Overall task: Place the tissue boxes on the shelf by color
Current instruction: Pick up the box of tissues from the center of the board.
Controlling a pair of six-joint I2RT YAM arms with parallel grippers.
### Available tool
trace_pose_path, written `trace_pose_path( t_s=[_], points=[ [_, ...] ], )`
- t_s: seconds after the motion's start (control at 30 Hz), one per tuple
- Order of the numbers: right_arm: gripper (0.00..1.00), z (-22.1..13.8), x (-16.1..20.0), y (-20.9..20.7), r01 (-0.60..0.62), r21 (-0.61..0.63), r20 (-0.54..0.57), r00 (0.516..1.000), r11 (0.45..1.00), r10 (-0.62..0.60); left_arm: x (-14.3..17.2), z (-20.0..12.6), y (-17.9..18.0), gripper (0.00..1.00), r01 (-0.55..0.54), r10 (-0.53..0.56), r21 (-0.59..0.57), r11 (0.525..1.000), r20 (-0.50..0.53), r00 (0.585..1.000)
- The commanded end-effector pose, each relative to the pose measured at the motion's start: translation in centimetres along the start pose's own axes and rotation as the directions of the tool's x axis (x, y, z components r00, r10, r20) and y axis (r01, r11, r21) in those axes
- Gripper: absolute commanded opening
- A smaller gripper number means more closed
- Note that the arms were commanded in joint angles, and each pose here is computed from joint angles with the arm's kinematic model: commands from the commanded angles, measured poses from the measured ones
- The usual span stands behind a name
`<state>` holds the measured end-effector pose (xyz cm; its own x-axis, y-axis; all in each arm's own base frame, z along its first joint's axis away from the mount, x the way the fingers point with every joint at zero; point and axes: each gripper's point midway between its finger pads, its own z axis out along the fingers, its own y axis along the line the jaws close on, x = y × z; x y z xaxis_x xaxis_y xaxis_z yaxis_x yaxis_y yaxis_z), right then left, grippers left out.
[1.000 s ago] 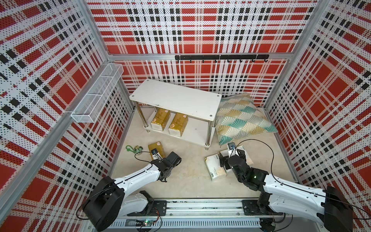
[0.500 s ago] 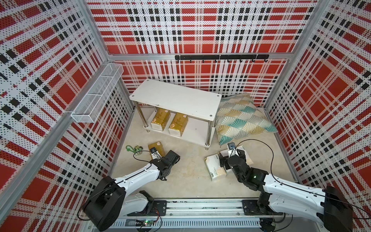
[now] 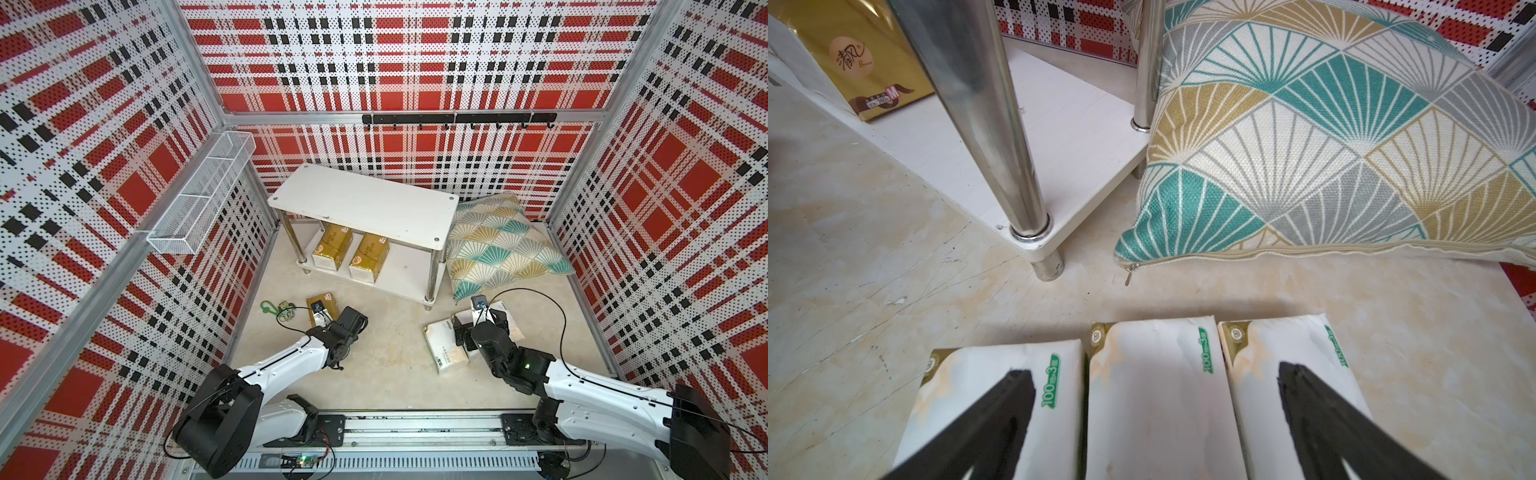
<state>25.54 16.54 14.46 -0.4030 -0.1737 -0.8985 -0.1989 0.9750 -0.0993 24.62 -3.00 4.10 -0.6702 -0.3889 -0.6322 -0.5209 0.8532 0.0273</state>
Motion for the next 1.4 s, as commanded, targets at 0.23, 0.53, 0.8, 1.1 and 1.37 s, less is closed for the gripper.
trace_pose_path(
  t_s=[0.23,0.53,0.8,1.1,1.37],
  points=[
    [1.0,0.2,0.5,0.0,0.002,0.01,-0.012,1.0,1.0,-0.001,-0.5,0.2,-0.8,0.96,-0.035,0.035,0.036,0.999,0.007,0.999],
    [1.0,0.0,0.4,-0.3,-0.001,0.019,-0.008,1.0,1.0,0.001,-0.4,0.4,-0.8,0.9,-0.02,0.021,0.063,0.998,-0.006,1.0],
    [1.0,0.1,0.6,-0.3,-0.003,0.021,-0.013,1.0,1.0,0.003,-0.3,0.0,-0.5,0.87,0.014,-0.013,0.051,0.999,-0.011,1.0],
    [1.0,0.1,0.7,-0.5,-0.003,0.027,-0.014,1.0,1.0,0.003,-0.2,-1.6,-0.9,0.85,0.031,-0.032,0.08,0.996,0.009,0.999],
    [1.0,0.2,0.7,-0.3,-0.006,0.022,-0.015,1.0,1.0,0.006,0.3,-3.2,-2.1,0.86,0.03,-0.03,0.109,0.994,-0.003,1.0]
  ],
)
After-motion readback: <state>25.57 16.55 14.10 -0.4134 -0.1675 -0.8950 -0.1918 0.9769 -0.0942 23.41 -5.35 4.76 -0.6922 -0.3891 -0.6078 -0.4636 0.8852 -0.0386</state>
